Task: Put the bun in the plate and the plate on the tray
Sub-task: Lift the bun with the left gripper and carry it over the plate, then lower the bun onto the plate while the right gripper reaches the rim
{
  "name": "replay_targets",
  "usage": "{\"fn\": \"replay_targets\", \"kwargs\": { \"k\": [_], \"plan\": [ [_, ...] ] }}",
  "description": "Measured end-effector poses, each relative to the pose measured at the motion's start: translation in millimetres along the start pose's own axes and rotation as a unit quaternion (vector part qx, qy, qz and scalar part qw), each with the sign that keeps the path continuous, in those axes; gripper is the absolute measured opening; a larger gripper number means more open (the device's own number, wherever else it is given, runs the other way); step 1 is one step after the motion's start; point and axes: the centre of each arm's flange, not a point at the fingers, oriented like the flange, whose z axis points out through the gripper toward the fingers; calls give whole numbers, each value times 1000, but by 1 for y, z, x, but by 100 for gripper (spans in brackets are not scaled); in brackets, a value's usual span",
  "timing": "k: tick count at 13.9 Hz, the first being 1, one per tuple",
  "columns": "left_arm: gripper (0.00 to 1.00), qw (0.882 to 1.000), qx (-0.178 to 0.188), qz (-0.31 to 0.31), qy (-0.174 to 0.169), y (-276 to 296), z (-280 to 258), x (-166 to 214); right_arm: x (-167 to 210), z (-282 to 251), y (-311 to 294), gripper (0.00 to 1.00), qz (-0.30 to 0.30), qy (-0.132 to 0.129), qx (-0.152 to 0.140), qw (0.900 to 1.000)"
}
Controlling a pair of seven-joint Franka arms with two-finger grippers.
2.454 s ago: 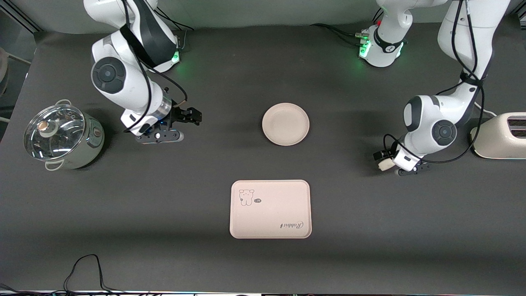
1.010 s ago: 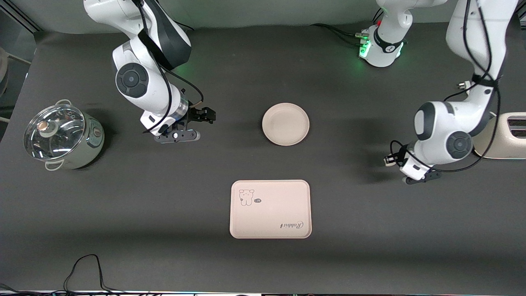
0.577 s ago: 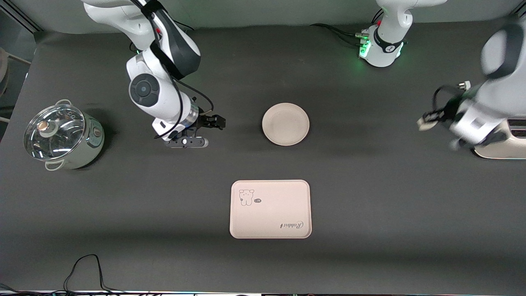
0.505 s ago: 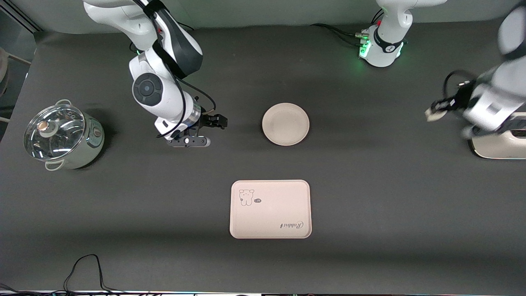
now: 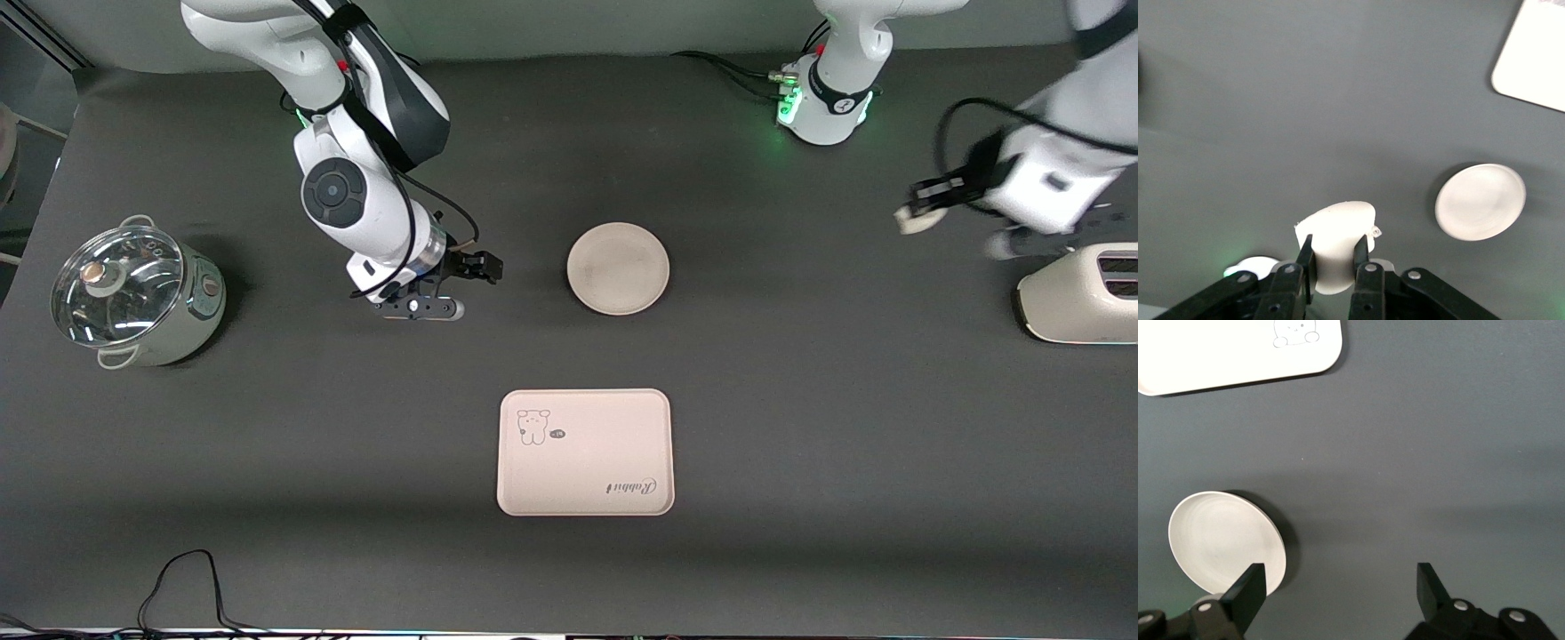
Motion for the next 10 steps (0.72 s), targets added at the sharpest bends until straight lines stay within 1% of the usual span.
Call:
{"fn": "replay_targets", "kwargs": {
  "k": [3,5,6,8,10],
  "plan": [
    [26,999,4,-33,9,109,48,-38,8,12,0,100,4,5,5,1000],
    [27,999,4,-50,9,173,90,-71,13,19,2,100,7,6,6,1000],
    [29,998,3,-56,10,201,116,-90,14,22,2,100,8,5,5,1000],
    [29,998,0,-59,12,239,170,-125,16,25,2,100,9,6,7,1000],
    [29,998,0,-59,11,254,219,-142,18,27,2,100,10,7,7,1000]
  ]
}}
